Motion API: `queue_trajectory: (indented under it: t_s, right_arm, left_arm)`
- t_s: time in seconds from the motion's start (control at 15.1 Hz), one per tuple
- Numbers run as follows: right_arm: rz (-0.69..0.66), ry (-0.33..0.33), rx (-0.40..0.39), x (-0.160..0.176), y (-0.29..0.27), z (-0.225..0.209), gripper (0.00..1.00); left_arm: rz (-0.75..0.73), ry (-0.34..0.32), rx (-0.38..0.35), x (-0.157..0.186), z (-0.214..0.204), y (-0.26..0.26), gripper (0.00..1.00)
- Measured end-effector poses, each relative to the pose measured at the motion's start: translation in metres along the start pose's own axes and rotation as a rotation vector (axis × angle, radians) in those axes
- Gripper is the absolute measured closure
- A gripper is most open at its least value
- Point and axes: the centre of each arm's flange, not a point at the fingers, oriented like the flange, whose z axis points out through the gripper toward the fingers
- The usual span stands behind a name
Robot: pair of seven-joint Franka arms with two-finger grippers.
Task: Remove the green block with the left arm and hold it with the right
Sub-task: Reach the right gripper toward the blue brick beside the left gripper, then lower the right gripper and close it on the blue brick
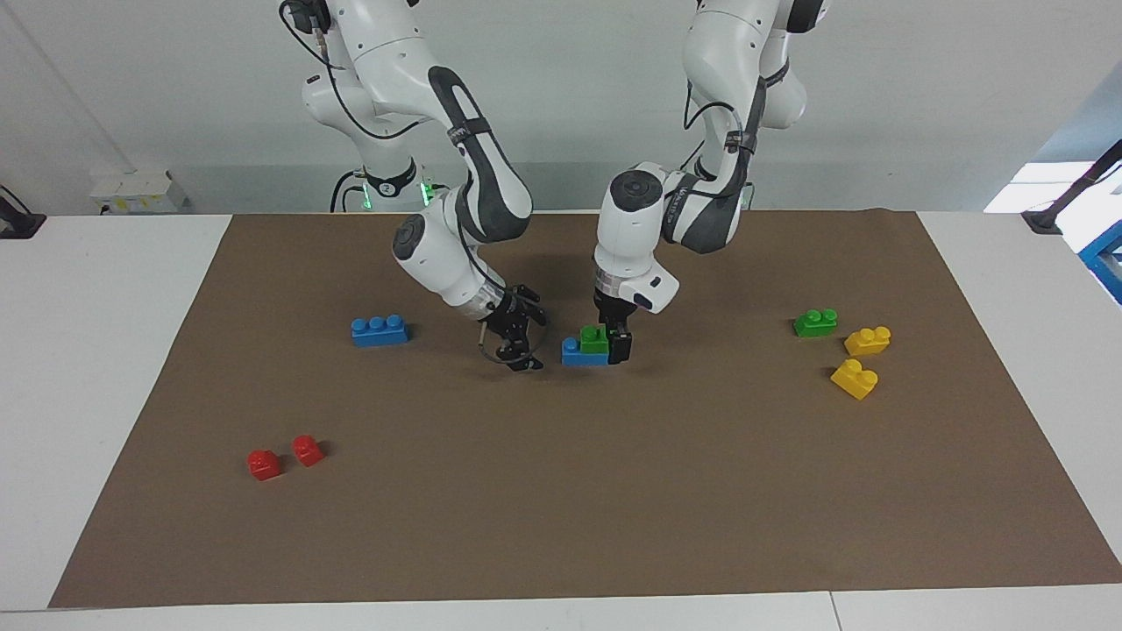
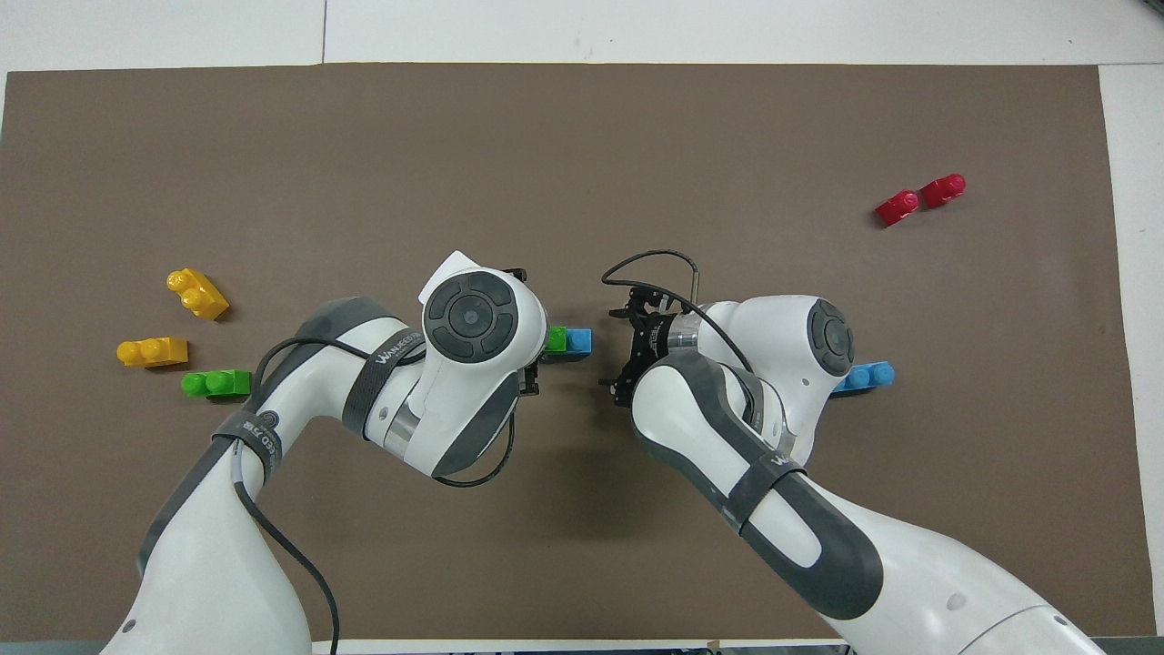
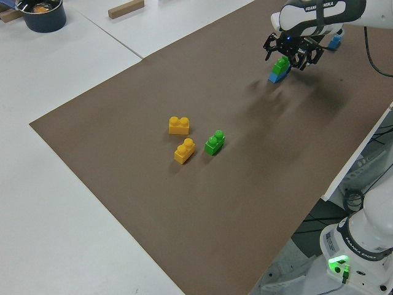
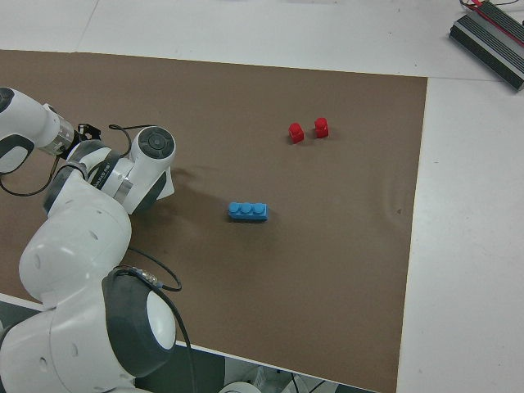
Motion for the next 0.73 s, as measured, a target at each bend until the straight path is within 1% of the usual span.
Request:
queue_trajectory:
  t_s: [0.2,0.26,0.4,0.53,0.73]
  right_arm:
    - [-0.019,0.006,0.021,-0.008,0.007,0.007,0.0]
    - [-0.027,0.008,0.023,-0.011,0.01,0.01,0.03]
    - [-0.039,0.01,0.023,-0.016,0.015,0.014,0.0]
    - [-0.047,0.01,0.022,-0.019,0.017,0.015,0.02]
    - [-0.05,0.011,0.032,-0.019,0.017,0.015,0.0]
  left_arm:
    - [0.0,0.0,0.0,0.0,0.0,0.0,0.0]
    - [0.0,0.0,0.0,0.0,0.0,0.0,0.0]
    - [-0.001,0.0,0.0,0.0,0.0,0.0,0.0]
    - [-0.002,0.0,0.0,0.001,0.0,0.0,0.0]
    - [-0.003,0.0,0.0,0.001,0.0,0.001,0.0]
